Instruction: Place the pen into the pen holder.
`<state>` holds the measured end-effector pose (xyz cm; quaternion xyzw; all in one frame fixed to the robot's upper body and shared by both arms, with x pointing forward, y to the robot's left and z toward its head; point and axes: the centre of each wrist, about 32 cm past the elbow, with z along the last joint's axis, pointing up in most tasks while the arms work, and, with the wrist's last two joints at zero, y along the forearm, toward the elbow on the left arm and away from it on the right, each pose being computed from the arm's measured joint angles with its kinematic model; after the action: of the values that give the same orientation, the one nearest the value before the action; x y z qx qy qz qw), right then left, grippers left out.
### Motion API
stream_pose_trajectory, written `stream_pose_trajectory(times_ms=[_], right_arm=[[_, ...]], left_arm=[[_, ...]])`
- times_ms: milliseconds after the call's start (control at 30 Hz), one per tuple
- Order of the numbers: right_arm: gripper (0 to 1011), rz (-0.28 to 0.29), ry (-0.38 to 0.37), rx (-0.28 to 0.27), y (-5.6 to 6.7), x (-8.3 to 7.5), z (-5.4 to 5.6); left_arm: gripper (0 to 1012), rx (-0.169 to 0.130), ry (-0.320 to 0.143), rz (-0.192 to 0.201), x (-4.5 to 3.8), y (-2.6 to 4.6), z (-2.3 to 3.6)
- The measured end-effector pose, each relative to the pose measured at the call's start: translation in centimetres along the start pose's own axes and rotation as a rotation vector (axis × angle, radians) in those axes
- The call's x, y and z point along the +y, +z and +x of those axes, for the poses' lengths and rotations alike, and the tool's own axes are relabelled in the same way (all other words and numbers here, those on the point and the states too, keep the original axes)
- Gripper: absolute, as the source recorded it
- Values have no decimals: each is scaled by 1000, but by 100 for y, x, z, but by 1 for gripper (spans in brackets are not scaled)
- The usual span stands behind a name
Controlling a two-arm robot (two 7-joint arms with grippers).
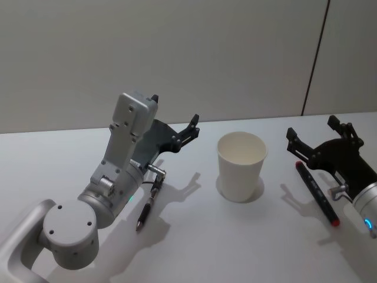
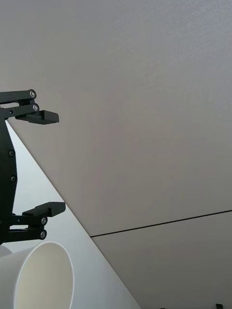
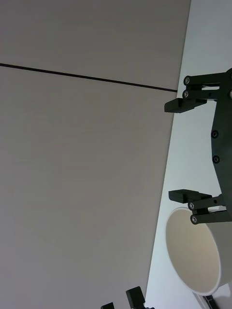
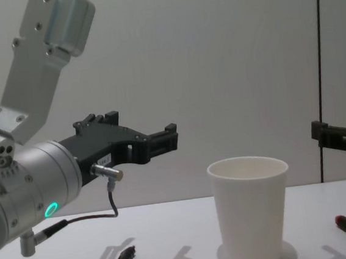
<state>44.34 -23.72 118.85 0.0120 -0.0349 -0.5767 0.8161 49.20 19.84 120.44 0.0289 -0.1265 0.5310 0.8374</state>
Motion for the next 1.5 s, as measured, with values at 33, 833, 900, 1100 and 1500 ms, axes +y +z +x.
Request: stream_pose_trajectory(times_ms=[33,833,900,1100,1500], right_arm=[[1001,0,0,0,0,0,0],[1002,1,0,0,2,0,-1],[1001,1,0,0,2,0,-1],[1001,1,0,0,2,0,-1],[1001,-18,2,0,19,-40,33]], left_arm=[[1001,0,0,0,0,0,0],[1001,0,0,0,0,0,0],[1001,0,0,0,0,0,0],[1001,0,0,0,0,0,0],[1001,0,0,0,0,0,0]])
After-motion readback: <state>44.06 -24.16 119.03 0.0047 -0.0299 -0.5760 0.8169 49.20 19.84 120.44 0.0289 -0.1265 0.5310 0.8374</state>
